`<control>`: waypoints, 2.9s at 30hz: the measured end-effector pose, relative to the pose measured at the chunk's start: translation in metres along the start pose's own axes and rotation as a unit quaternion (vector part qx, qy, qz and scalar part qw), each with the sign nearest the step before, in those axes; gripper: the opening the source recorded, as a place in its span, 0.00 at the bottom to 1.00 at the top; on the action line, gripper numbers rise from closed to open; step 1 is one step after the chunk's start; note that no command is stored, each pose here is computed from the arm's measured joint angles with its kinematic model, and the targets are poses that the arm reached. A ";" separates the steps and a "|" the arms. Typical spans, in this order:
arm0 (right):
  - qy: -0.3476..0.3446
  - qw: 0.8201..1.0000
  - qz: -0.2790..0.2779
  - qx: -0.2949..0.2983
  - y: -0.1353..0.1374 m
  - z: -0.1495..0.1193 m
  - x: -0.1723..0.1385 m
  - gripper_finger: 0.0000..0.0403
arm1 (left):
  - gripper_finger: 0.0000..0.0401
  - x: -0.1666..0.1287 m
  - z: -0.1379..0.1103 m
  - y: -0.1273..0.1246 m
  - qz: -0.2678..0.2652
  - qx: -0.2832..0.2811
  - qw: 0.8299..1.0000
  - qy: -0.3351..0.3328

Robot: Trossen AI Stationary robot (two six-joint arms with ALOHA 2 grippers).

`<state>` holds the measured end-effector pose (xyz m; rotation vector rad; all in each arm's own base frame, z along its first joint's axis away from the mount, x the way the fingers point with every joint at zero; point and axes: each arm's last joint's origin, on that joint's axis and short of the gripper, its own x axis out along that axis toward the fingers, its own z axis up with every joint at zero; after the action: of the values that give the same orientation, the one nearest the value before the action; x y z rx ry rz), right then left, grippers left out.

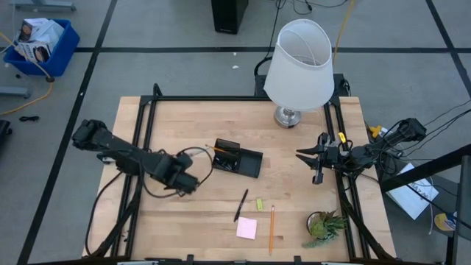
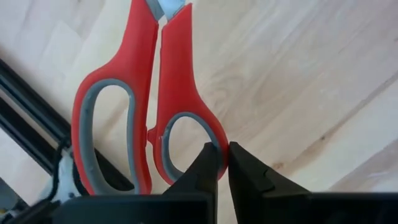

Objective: Pick and place office supplies into organizer
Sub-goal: Put the red scissors into the black desk organizer

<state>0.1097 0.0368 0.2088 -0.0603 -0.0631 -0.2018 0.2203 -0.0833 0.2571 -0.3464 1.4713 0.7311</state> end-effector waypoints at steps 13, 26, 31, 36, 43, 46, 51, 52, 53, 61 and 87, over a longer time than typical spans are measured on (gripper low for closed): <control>0.000 1.000 0.000 0.000 0.000 0.000 0.000 0.16 | 0.07 -0.075 0.058 0.021 -0.123 -0.035 0.987 -0.096; 0.000 1.000 0.000 0.000 0.000 0.000 0.000 0.16 | 0.07 -0.101 0.081 -0.002 -0.200 0.047 0.932 -0.297; 0.000 1.000 0.000 0.000 0.000 0.000 0.000 0.16 | 0.03 -0.110 0.073 -0.013 -0.190 0.088 0.911 -0.354; 0.000 1.000 0.000 0.000 0.000 0.000 0.000 0.16 | 0.05 -0.117 0.066 -0.022 -0.200 0.110 0.894 -0.385; 0.000 1.000 0.000 0.000 0.000 0.000 0.000 0.16 | 0.06 -0.119 0.063 -0.026 -0.234 0.105 0.893 -0.370; 0.000 1.000 0.000 0.000 0.000 0.000 0.000 0.16 | 0.04 -0.119 0.063 -0.026 -0.250 0.099 0.894 -0.358; -0.012 1.000 -0.001 0.020 0.000 0.003 0.000 0.16 | 0.06 -0.118 0.063 -0.026 -0.278 0.081 0.896 -0.335; -0.018 0.999 -0.001 0.036 0.000 0.004 0.000 0.16 | 0.07 -0.118 0.064 -0.026 -0.283 0.077 0.897 -0.331; -0.024 0.998 -0.001 0.055 -0.001 0.005 0.000 0.16 | 0.08 -0.118 0.063 -0.026 -0.286 0.074 0.897 -0.328; -0.058 0.974 -0.027 0.217 -0.003 0.012 0.003 0.13 | 0.03 -0.118 0.064 -0.026 -0.311 0.042 0.900 -0.303; 0.007 0.894 0.013 -0.448 0.111 0.005 0.101 0.26 | 0.08 -0.113 0.079 -0.016 -0.374 -0.071 0.899 -0.216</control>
<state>0.2302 0.1261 0.2147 -0.9845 0.0516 -0.1904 0.2986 -0.0717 0.3709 -0.7572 0.7622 0.2562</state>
